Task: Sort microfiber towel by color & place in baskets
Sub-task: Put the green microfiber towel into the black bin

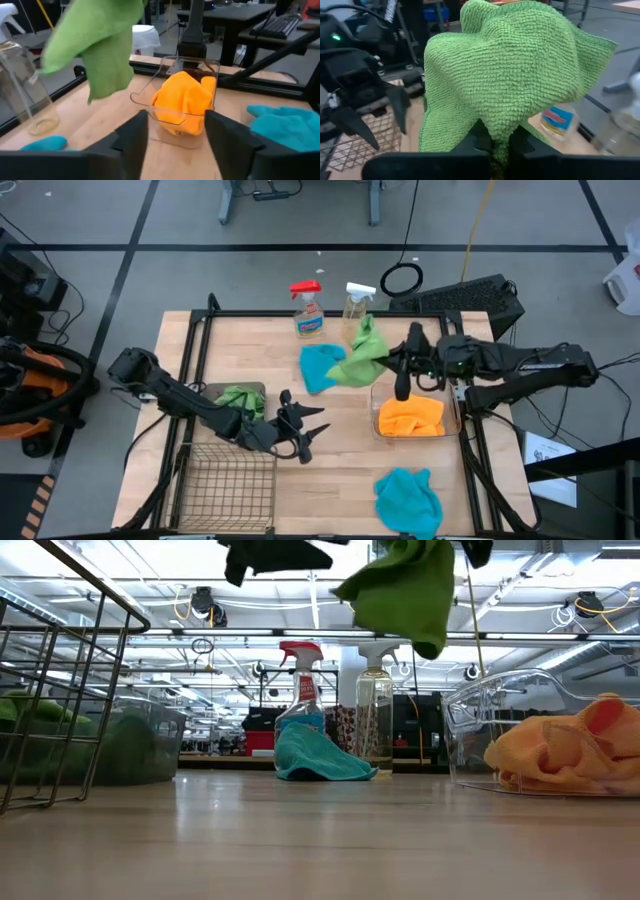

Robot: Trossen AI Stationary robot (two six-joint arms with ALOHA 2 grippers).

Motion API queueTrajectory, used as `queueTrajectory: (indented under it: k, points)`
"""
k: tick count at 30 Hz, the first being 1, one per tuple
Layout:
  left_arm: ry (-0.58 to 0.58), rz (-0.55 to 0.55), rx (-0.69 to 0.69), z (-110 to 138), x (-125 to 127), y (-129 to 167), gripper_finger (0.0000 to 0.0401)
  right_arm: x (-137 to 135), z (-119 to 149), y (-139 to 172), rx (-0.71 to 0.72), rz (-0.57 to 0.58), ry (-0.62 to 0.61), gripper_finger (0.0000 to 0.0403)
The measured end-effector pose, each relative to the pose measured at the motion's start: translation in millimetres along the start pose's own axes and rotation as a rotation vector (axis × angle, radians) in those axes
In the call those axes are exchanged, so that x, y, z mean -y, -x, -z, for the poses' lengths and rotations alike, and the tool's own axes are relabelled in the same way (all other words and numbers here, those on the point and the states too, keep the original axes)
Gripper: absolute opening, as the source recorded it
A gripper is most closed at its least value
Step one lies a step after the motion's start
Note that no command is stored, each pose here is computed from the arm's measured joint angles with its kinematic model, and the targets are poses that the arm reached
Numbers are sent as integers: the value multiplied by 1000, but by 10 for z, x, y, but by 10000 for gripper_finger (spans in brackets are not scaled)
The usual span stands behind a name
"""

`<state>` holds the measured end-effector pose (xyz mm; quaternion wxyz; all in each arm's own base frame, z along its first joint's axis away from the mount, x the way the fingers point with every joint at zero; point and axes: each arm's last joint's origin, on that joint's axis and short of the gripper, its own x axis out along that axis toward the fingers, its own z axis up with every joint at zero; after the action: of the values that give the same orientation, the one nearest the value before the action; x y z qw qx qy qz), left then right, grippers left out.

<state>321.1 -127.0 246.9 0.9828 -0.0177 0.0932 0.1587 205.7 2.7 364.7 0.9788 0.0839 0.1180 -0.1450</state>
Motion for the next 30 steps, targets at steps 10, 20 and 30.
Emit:
queueTrajectory:
  k: [10, 20, 30]
  points:
    - [-199, -379, 112, 173, 77, -177, 273, -209, -5, -144, 55, -82, 14, 6]
    - [-427, -403, 189, -28, 128, -82, 299, -251, -11, -132, 68, -104, 16, 6]
    - [-589, -433, 182, -155, -4, -227, 313, -266, 5, -170, 59, -109, 20, 6]
